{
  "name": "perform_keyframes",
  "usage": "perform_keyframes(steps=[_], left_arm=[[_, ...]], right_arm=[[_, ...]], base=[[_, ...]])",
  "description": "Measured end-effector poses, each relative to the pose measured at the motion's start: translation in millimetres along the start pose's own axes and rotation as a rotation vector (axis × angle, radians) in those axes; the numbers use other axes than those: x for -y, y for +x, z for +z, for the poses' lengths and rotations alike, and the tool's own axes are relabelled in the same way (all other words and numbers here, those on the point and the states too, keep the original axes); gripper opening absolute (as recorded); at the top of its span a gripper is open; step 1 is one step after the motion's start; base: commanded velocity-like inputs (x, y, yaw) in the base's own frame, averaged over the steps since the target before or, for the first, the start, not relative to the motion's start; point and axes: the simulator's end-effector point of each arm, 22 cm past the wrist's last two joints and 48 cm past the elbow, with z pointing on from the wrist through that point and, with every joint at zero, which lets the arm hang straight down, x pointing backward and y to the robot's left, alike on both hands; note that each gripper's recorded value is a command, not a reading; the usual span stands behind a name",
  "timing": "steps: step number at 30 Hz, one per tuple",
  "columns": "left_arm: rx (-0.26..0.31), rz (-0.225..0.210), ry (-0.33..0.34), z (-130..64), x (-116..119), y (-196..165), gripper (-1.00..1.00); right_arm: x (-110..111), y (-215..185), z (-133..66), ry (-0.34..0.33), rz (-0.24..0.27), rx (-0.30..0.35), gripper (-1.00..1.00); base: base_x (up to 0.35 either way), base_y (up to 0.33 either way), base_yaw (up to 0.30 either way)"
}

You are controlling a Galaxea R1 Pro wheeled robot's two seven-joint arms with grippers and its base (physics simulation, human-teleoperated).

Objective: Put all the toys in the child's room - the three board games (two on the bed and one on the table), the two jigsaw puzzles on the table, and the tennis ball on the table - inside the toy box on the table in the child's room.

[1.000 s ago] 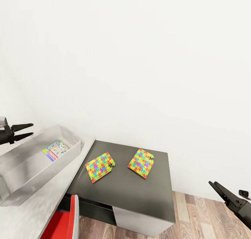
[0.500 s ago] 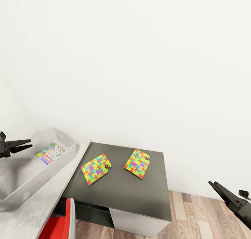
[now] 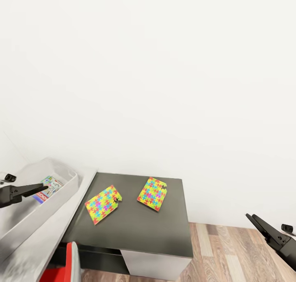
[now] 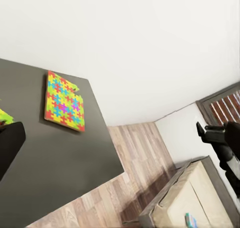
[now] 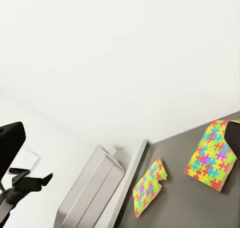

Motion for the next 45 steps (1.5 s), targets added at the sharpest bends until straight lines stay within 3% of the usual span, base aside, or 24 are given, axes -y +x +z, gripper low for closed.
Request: perform_keyframes(steps=[10, 21, 45], left_arm=[[-0.002, -0.001, 0.049, -0.9, 16.9, 17.4, 1.00], [0.000, 0.013, 0.106, 17.2, 33.3, 26.0, 1.00], [-0.004, 0.011, 0.112, 21.1, 35.3, 30.2, 1.00]], right_arm=[[-4.3, -1.7, 0.1, -0.009, -0.006, 0.004, 1.00], [-6.5, -2.1, 0.7, -0.013, -0.010, 0.006, 1.00], [-1.1, 5.3, 1.5, 0.015, -0.019, -0.022, 1.00]], base=[[-0.005, 0.000, -0.188], [-0.089, -0.031, -0.089], [-0.008, -0.004, -0.003]])
